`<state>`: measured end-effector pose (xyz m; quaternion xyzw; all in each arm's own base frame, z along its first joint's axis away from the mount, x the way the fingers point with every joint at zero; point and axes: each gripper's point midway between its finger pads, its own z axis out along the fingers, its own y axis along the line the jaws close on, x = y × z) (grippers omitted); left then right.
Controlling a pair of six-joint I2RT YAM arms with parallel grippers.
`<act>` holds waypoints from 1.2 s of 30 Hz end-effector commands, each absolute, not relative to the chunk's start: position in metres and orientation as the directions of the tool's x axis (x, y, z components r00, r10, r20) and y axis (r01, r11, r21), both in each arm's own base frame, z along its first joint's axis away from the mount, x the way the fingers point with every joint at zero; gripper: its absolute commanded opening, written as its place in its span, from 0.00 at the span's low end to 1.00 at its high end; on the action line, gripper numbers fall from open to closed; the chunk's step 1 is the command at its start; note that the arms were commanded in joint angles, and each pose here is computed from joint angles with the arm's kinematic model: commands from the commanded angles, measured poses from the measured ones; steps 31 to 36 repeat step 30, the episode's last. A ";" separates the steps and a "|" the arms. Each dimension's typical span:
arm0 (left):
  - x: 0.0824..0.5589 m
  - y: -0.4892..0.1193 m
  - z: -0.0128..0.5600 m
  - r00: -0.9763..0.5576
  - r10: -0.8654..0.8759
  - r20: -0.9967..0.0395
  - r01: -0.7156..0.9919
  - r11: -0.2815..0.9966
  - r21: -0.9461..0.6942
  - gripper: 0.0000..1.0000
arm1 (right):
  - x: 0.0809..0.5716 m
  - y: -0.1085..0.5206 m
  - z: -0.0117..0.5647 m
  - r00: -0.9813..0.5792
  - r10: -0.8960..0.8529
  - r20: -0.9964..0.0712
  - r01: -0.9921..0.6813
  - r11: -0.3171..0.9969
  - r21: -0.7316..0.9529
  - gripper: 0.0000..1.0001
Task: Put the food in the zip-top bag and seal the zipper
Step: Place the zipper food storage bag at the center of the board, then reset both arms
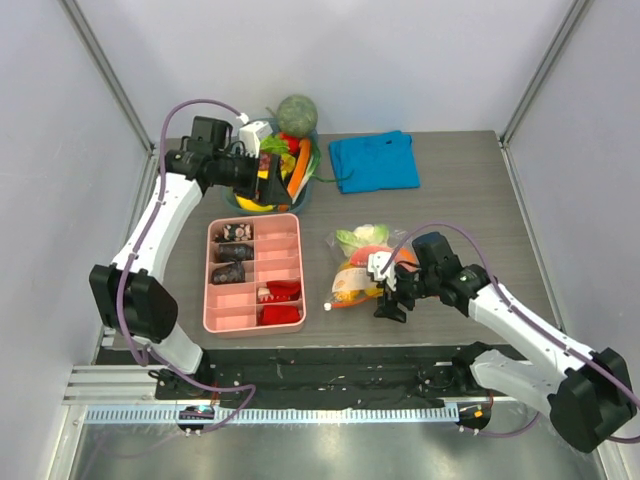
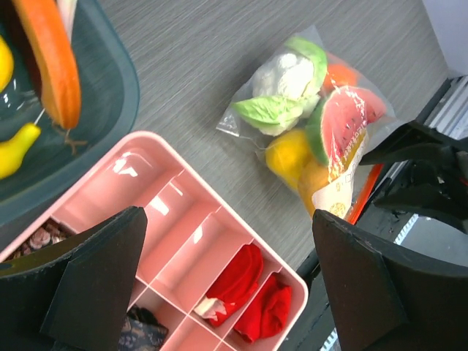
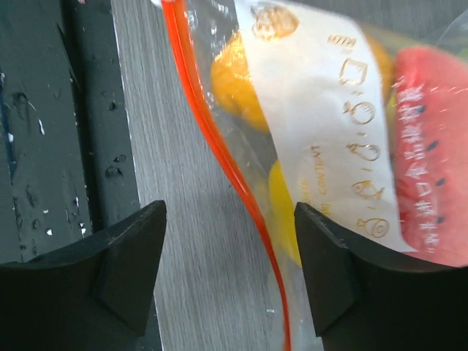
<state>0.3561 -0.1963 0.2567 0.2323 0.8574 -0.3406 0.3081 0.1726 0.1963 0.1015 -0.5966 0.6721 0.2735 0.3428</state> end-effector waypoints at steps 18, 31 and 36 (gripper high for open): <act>0.361 -0.117 0.291 -0.718 0.063 -0.693 0.391 0.860 -0.327 1.00 | 0.257 0.151 0.280 -0.361 0.035 -0.932 -0.612 0.745 0.265 0.97; 0.379 -0.098 0.268 -0.699 0.068 -0.712 0.326 0.916 -0.232 1.00 | 0.349 0.059 0.259 -0.444 0.173 -0.879 -0.302 0.895 0.328 0.98; 0.379 -0.098 0.268 -0.699 0.068 -0.712 0.326 0.916 -0.232 1.00 | 0.349 0.059 0.259 -0.444 0.173 -0.879 -0.302 0.895 0.328 0.98</act>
